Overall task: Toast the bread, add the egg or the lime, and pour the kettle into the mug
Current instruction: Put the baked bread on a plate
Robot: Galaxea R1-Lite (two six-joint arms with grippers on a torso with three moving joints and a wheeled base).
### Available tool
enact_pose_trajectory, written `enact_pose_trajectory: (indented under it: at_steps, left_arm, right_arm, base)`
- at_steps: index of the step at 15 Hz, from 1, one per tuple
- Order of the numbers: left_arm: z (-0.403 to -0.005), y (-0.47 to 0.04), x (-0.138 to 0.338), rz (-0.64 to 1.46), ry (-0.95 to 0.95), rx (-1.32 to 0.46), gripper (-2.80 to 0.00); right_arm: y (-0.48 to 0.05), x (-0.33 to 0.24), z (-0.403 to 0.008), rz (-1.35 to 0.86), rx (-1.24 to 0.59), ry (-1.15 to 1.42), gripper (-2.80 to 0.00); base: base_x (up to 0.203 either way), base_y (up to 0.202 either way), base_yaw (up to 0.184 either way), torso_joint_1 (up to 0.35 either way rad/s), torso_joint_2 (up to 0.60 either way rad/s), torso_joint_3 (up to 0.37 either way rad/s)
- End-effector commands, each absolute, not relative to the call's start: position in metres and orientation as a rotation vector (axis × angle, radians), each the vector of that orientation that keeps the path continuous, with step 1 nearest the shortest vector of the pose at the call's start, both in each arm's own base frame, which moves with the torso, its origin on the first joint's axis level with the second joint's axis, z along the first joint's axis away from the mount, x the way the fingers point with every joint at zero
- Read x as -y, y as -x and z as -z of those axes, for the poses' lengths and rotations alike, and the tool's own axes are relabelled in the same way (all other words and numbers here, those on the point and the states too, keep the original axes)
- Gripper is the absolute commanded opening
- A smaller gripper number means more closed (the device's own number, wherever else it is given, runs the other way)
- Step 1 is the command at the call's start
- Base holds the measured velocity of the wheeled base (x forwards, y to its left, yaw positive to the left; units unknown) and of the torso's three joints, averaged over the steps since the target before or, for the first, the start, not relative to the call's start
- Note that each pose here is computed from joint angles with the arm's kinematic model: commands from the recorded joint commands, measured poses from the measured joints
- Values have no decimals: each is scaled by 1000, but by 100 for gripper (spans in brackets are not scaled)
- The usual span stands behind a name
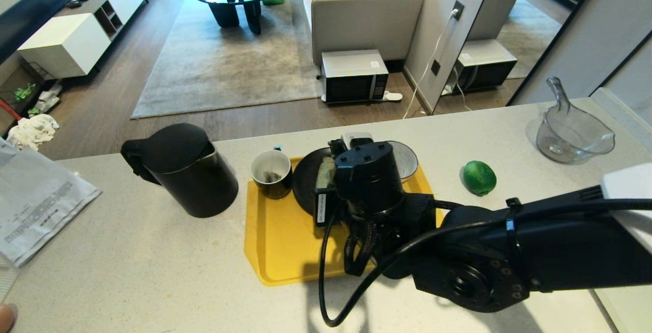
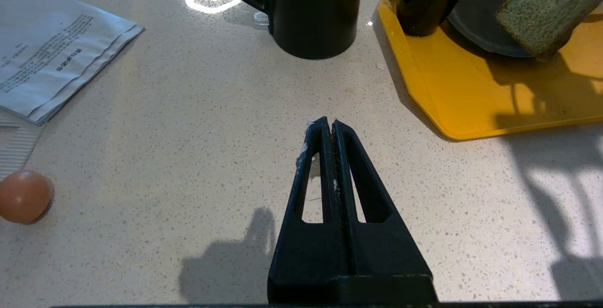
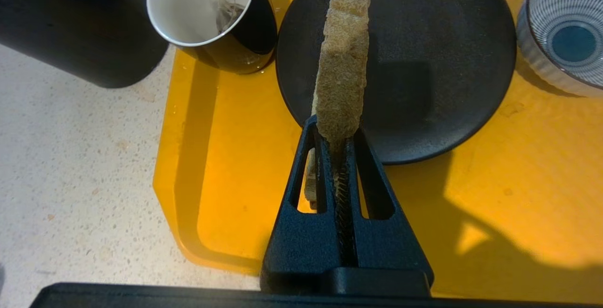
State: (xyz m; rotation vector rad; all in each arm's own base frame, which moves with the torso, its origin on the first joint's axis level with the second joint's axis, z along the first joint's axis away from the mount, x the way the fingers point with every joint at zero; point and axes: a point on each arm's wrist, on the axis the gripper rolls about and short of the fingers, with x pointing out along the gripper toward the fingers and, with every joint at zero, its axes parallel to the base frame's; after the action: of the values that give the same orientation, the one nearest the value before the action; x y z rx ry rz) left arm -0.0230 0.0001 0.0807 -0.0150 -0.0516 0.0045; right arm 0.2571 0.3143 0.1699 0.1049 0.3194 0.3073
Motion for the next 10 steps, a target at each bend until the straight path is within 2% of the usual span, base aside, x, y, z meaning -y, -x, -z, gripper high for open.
enact_pose_trajectory:
  at_steps: [1, 10]
  left_arm:
    - [-76, 22, 0, -4, 15, 38, -280]
    - [-76, 22, 0, -6, 15, 37, -280]
  right_arm:
    - [-267, -321, -159, -291, -325, -100, -280]
    - [-283, -325, -157, -271, -314, -114, -280]
  base:
    - [0, 0, 0, 0, 0, 0]
    - [0, 0, 0, 0, 0, 0]
